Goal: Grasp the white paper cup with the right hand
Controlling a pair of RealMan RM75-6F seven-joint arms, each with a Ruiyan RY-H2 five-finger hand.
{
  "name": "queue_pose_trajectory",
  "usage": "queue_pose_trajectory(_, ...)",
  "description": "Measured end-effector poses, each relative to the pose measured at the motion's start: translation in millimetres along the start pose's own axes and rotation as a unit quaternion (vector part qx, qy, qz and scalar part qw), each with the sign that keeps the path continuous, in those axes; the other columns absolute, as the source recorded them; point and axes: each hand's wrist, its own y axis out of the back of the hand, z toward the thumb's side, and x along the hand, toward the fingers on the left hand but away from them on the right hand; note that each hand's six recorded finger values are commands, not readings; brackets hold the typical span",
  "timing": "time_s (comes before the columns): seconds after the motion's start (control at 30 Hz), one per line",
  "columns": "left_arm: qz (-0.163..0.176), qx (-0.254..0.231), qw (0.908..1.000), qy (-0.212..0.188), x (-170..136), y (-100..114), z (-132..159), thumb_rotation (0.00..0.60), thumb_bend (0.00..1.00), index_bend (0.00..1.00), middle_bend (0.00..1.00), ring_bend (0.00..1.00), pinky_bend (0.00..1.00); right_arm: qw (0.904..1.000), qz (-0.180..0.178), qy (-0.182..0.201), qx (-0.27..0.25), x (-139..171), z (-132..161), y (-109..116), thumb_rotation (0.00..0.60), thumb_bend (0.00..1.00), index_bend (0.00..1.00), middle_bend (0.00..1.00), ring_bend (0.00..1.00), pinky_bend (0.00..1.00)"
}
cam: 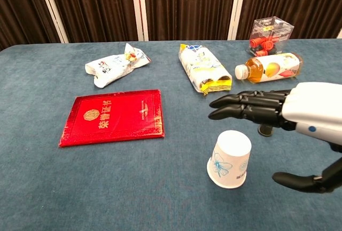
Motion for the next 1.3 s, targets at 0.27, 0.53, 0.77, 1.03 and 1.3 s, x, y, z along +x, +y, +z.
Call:
queue_pose_trajectory(0.27, -0.002, -0.004, 1.0, 0.0, -0.4, -0.6, 0.8, 0.6, 0.0, 0.0, 0.0, 0.0, 0.02, 0.9991, 0.034, -0.02, 0.015, -17.9, 0.9, -13.2, 0.6, 0.39, 0.0, 0.01, 0.06, 0.2)
queue_pose_trajectory(0.53, -0.006, -0.006, 1.0, 0.002, 0.0, -0.9, 0.0, 0.6, 0.0, 0.0, 0.0, 0.0, 0.02, 0.997, 0.058, -0.05, 0.014, -33.9, -5.4, -23.8, 0.6, 0.39, 0.0, 0.01, 0.07, 0.25)
queue_pose_trajectory(0.77, -0.009, -0.009, 0.9999, 0.002, 0.4, -1.6, 0.1, 0.6, 0.0, 0.0, 0.0, 0.0, 0.02, 0.9957, 0.066, -0.064, 0.013, -44.4, -6.7, -32.2, 0.6, 0.39, 0.04, 0.06, 0.13, 0.3)
queue_pose_trajectory(1.03, -0.01, -0.011, 0.9999, 0.004, 0.1, -1.7, 0.0, 0.6, 0.0, 0.0, 0.0, 0.0, 0.02, 0.9958, 0.061, -0.067, 0.016, -51.8, -2.6, -37.2, 0.6, 0.39, 0.46, 0.37, 0.41, 0.5)
queue_pose_trajectory(1.3, -0.011, -0.015, 0.9998, 0.006, 0.3, -1.8, -0.4, 0.6, 0.0, 0.0, 0.0, 0.0, 0.02, 0.996, 0.048, -0.073, 0.018, -54.0, -1.3, -34.7, 0.6, 0.39, 0.57, 0.43, 0.47, 0.54)
